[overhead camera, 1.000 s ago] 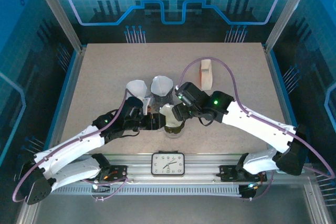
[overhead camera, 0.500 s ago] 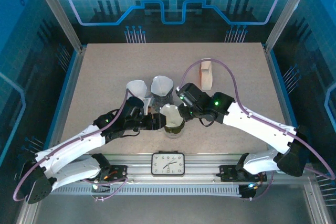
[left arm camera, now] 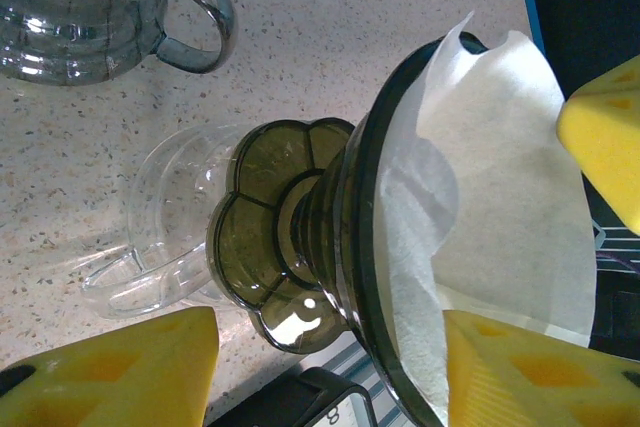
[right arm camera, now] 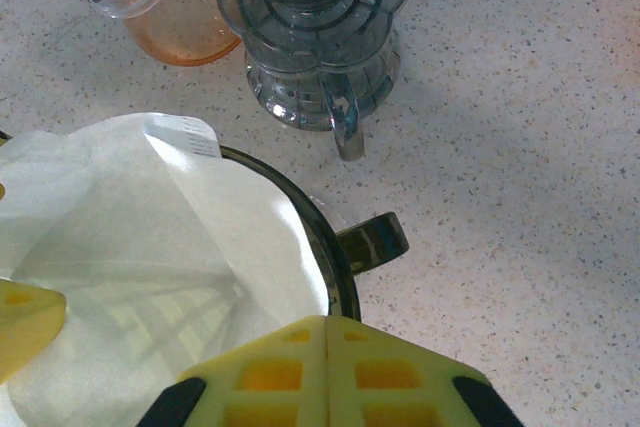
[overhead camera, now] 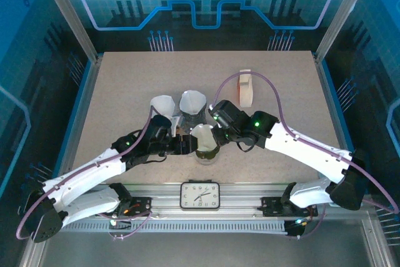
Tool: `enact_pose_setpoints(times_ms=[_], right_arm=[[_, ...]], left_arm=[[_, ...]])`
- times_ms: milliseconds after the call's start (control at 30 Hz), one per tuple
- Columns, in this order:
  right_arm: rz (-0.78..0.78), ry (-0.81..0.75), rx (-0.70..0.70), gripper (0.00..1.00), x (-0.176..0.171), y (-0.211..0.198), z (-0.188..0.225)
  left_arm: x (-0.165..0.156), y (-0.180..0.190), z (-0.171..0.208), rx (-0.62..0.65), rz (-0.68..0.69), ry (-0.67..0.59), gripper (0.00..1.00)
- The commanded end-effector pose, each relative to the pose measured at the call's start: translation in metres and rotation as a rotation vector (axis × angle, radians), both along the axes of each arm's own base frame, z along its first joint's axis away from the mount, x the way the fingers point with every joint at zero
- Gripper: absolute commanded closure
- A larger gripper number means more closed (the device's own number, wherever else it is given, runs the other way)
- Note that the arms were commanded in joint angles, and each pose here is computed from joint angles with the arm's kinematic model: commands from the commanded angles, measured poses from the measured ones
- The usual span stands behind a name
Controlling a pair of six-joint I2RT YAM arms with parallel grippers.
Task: Place the coffee filter in the dripper
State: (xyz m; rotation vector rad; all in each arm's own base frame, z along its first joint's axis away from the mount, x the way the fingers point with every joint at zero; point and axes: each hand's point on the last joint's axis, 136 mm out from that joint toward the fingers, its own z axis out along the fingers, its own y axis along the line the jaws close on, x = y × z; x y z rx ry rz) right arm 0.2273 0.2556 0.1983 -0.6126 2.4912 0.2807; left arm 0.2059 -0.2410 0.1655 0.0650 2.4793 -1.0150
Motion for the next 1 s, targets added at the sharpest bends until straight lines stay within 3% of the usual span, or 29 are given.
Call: enact_pose_setpoints(times_ms=[0,67,167,367,967], right_arm=[[0.007,-0.016,-0.001,0.78,-0.001,0.001,0.004],[-0.003,-0.047,0.008,0.51,0.001,-0.001,0.014],[-0.008,-0.054,0.008,0.36,0.004,-0.001,0.016],[0.023,0.027,-0.035,0.31,0.008,0.015,-0.007],[0.019,0.147,-0.136,0.31,0.01,0.01,-0.061]], left_arm=[[0.003,0.001,0.005,0.003,0.001,-0.013,0.4],[0.003,0.001,0.004,0.003,0.002,-0.01,0.4],[0.003,0.001,0.004,0.002,0.001,-0.011,0.4],[0.002,0.002,0.003,0.005,0.001,-0.009,0.39],[0.004,0.001,0.003,-0.001,0.003,-0.006,0.39]])
